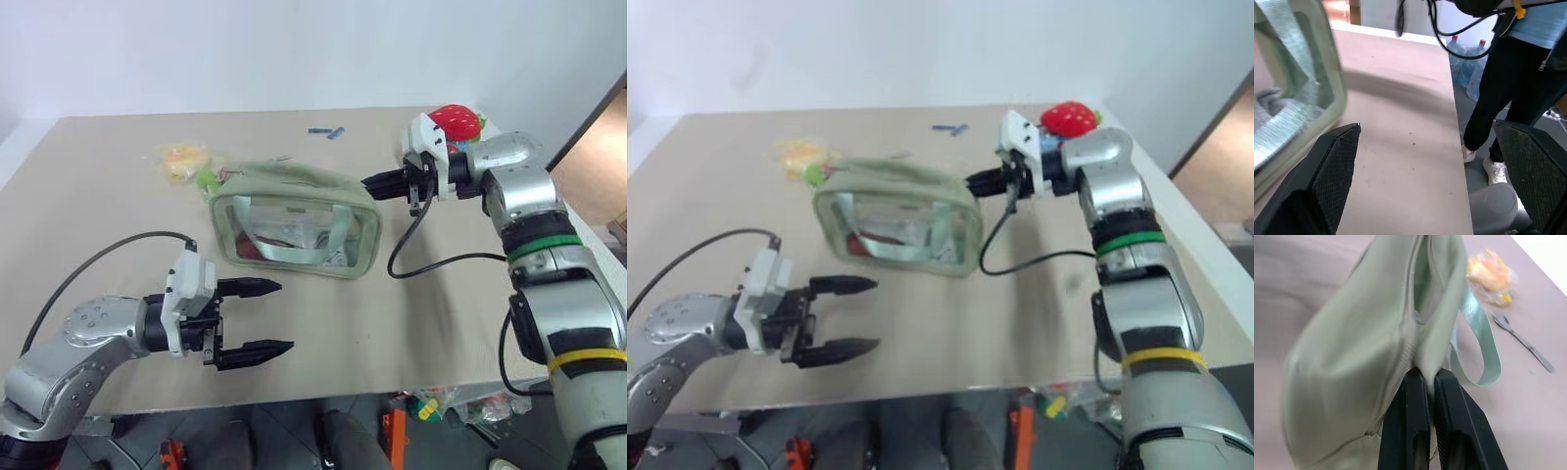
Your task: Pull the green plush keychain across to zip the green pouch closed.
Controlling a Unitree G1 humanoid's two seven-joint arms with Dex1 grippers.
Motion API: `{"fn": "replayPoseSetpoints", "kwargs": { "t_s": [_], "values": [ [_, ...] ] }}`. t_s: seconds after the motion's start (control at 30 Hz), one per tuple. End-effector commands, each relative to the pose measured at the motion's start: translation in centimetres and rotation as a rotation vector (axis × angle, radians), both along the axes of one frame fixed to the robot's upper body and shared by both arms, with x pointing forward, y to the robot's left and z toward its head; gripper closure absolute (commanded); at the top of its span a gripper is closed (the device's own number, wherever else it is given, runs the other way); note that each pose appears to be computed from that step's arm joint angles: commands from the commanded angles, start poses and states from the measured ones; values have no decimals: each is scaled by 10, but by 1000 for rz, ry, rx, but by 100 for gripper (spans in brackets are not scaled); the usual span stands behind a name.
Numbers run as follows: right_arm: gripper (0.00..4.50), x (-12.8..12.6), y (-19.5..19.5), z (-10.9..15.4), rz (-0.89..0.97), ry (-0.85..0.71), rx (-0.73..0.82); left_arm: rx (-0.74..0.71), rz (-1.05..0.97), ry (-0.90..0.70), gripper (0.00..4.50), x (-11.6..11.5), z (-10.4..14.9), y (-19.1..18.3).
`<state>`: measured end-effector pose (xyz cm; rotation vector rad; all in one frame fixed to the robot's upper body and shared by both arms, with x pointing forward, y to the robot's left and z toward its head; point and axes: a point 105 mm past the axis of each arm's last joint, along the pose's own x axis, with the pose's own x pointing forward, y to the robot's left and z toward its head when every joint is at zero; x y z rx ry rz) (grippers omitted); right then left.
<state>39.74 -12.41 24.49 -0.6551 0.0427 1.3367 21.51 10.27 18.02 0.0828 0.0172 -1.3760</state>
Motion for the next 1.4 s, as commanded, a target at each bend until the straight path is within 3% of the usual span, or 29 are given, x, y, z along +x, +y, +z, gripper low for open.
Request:
{"fn": "replayPoseSetpoints", "kwargs": {
  "t_s": [0.03, 0.13, 0.33, 0.53, 0.77, 1.07, 1.13, 1.4],
  "values": [
    [395, 3, -3, 17, -14, -12, 74, 1, -14, -40, 0, -6, 5, -4],
    [395, 5, -10, 38, -61, 10, 231, 3, -5, -41, 0, -5, 6, -3],
    [205, -16, -38, 76, -91, 45, 451, -9, -3, -54, 0, 4, 12, -3],
    [7, -37, -32, 53, -99, 110, 414, -2, -48, -60, 0, 10, 16, -8],
    [7, -70, -18, 31, -126, 124, 442, -17, -47, -80, 0, 17, 22, -8],
    [7, -65, -8, -1, -209, 73, 409, -23, -42, -96, 0, 17, 24, -12],
    [59, -64, -6, -5, -207, 78, 409, -19, -41, -92, 0, 15, 22, -12],
    [342, -64, -4, -18, -205, 72, 385, -18, -12, -94, 0, 17, 23, -10]
  ]
}}
